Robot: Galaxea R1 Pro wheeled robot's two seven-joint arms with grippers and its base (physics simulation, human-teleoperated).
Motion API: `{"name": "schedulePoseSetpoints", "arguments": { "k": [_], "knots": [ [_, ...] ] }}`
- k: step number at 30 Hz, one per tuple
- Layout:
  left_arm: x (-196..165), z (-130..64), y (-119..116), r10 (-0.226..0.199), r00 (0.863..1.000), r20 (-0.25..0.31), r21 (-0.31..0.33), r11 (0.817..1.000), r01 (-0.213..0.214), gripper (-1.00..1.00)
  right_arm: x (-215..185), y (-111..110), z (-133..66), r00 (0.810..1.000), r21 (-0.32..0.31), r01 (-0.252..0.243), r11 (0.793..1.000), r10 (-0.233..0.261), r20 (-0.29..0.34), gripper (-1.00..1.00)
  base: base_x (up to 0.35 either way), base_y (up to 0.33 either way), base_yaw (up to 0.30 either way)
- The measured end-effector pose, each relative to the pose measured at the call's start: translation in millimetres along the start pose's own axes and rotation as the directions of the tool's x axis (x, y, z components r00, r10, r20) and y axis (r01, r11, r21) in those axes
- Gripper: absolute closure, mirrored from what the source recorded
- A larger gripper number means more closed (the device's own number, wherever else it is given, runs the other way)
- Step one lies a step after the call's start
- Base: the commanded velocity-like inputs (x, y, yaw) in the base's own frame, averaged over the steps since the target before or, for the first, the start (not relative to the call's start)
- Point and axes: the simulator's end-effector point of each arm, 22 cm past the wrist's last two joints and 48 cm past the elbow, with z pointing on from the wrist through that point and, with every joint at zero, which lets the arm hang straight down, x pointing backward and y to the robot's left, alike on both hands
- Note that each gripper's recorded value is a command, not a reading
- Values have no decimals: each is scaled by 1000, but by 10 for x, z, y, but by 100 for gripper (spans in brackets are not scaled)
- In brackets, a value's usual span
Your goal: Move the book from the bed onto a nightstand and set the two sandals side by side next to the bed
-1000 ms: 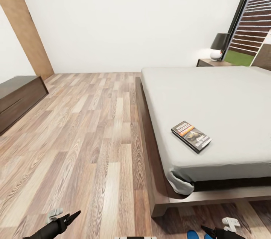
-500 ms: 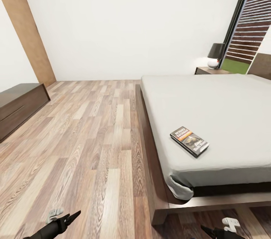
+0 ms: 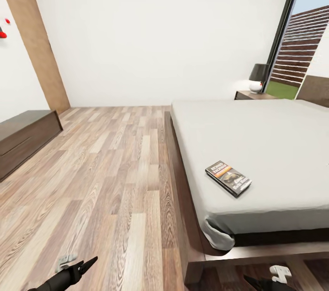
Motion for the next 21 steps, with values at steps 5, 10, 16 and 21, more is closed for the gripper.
{"name": "schedulePoseSetpoints", "arguments": {
  "k": [5,10,16,21],
  "knots": [
    [-85,-31,-65,0,1000,0,-3,1000,0,-100,-81,52,-62,1000,0,0,1000,0,-1,-100,0,0,0],
    [-171,-65,-133,0,1000,-1,-3,1000,0,-100,-162,105,-125,1000,0,0,1000,0,-1,-100,0,0,0],
    [-274,-107,-215,0,1000,-2,-3,1000,0,-100,-258,172,-197,1000,-1,-1,1000,1,-1,-100,0,0,0],
    [-358,-140,-286,0,1000,-2,-3,1000,0,-100,-336,225,-259,1000,-1,0,1000,0,-3,-100,0,0,0]
  ]
}}
